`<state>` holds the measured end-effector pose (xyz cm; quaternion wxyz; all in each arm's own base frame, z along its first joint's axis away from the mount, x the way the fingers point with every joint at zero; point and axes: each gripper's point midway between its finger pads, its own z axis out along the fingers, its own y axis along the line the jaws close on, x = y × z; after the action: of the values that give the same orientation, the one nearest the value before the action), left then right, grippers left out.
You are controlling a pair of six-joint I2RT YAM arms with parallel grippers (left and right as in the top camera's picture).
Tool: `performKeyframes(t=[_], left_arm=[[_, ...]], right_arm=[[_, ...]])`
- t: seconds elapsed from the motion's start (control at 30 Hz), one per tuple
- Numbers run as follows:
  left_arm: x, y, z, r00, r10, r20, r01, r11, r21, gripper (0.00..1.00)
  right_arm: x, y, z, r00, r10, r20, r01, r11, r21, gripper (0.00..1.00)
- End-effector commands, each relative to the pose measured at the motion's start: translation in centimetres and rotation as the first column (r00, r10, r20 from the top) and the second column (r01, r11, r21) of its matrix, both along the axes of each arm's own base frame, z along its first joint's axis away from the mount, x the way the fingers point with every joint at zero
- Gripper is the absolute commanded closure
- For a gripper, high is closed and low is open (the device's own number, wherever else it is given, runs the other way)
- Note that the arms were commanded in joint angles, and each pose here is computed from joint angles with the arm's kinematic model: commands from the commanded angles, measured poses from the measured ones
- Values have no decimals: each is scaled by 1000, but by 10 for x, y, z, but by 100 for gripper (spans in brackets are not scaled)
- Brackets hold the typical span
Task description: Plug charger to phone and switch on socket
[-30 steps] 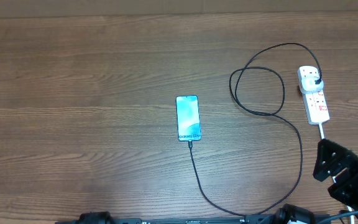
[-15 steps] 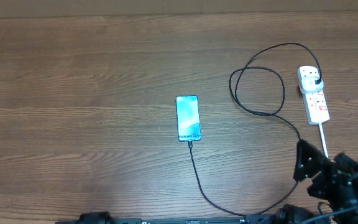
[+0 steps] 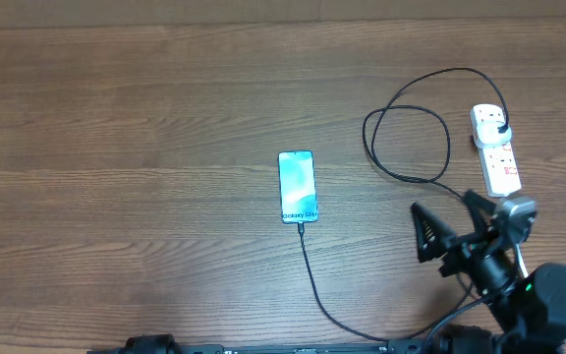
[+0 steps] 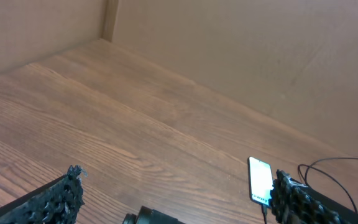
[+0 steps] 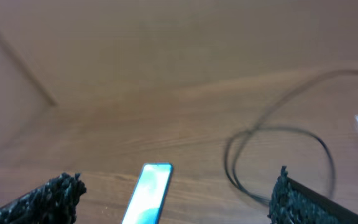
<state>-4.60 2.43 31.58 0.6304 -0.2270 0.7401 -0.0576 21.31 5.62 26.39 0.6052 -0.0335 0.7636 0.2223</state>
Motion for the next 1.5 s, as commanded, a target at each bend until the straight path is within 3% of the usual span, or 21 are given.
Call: performKeyframes(t=[0.0,0.27,0.53,1.03,1.27,1.47], left_arm=[[-1,1,0,1000,21,5,-21,1000,-4,0],[-1,1,0,1000,21,5,-21,1000,-4,0],[-1,1,0,1000,21,5,-21,1000,-4,0],[-1,1,0,1000,21,5,-21,1000,-4,0],[-1,1,0,1000,21,5,-21,1000,-4,0],[-1,1,0,1000,21,5,-21,1000,-4,0]], right_arm=[[-6,5,7,994,-9,105,10,1000,-5,0],[3,-22,-3,964,-199,177,185,978,92,0],[19,-24,-26,938,-214,273,180,973,145,0],[32,-45,-65,918,-334,215,302,938,168,0],[33,-57,-95,913,-397,99,384,915,128,0],[33,-57,-95,912,-399,93,384,911,147,0]])
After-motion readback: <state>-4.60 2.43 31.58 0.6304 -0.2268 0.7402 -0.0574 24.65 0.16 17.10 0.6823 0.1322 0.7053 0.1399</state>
